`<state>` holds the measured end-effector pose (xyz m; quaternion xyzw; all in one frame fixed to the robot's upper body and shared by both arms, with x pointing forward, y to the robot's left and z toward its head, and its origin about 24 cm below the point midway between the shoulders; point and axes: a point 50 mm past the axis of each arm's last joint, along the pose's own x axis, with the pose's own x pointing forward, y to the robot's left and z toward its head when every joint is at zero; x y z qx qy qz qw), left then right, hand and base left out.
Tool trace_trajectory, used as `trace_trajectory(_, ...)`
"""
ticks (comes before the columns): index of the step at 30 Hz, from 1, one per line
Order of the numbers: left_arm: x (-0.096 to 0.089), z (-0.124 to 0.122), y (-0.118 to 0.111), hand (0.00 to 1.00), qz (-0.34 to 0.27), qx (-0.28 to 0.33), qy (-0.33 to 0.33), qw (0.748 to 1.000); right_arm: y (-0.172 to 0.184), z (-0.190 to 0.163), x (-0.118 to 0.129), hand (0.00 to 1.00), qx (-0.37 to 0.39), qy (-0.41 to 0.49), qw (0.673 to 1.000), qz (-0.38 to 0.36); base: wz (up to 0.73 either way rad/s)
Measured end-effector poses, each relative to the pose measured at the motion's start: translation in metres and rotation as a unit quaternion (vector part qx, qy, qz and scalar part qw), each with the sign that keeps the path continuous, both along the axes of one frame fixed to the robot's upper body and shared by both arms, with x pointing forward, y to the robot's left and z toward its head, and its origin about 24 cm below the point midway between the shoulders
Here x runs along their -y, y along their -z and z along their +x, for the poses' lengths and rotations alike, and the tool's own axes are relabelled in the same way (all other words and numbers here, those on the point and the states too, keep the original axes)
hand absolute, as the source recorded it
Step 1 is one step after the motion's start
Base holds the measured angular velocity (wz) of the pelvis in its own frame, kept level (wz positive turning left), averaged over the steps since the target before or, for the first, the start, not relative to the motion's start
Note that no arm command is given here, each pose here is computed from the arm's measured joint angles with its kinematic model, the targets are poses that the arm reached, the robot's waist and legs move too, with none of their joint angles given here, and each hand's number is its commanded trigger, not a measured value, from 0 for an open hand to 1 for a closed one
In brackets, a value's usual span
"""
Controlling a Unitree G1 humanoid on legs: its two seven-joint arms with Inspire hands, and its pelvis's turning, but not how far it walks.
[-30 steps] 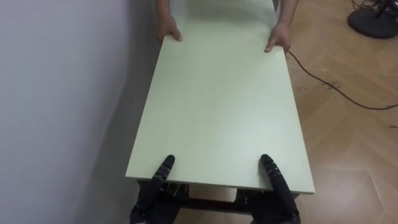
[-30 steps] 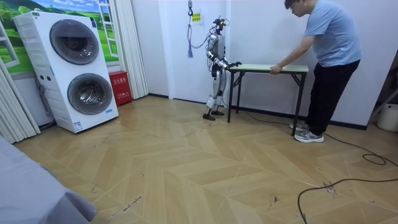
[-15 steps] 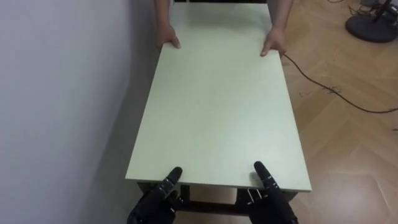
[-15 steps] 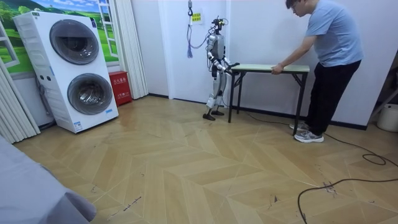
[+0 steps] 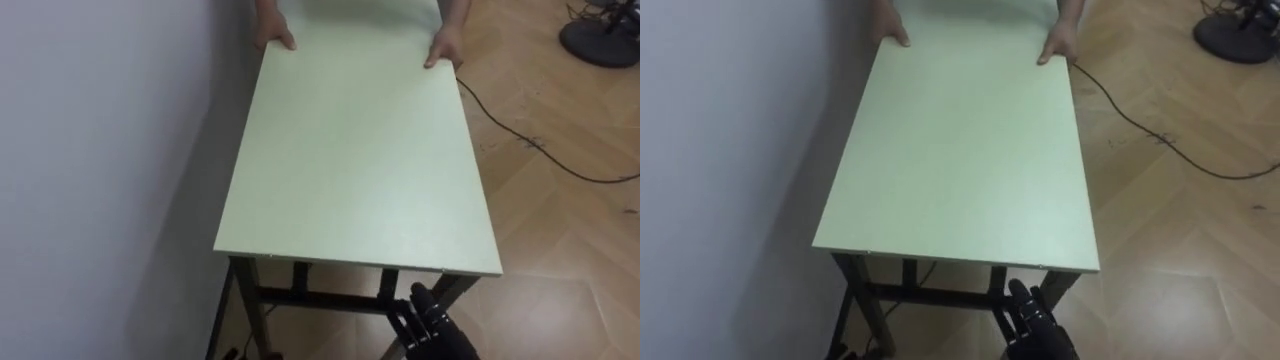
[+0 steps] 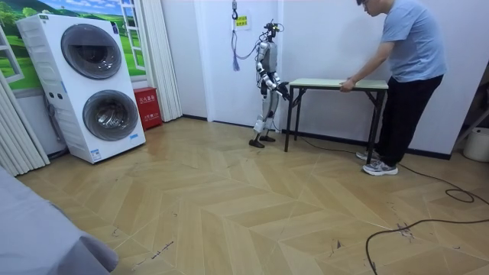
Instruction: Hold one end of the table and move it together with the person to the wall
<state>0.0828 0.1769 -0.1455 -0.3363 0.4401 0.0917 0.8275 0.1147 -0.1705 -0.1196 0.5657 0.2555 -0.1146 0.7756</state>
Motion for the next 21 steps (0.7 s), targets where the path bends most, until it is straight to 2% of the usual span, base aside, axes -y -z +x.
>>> trace_trajectory(12, 0.0, -0.004, 0.004, 0.0, 0.0, -0.014, -0.005, 1.0, -0.003, -0.001, 0.009, 0.0, 0.034, -0.017, 0.999, -0.009, -0.01)
trace_trajectory(21, -0.001, -0.008, 0.005, 0.0, 0.005, -0.022, -0.004, 1.0, 0.009, -0.019, 0.015, 0.0, -0.005, -0.035, 0.999, -0.032, 0.0)
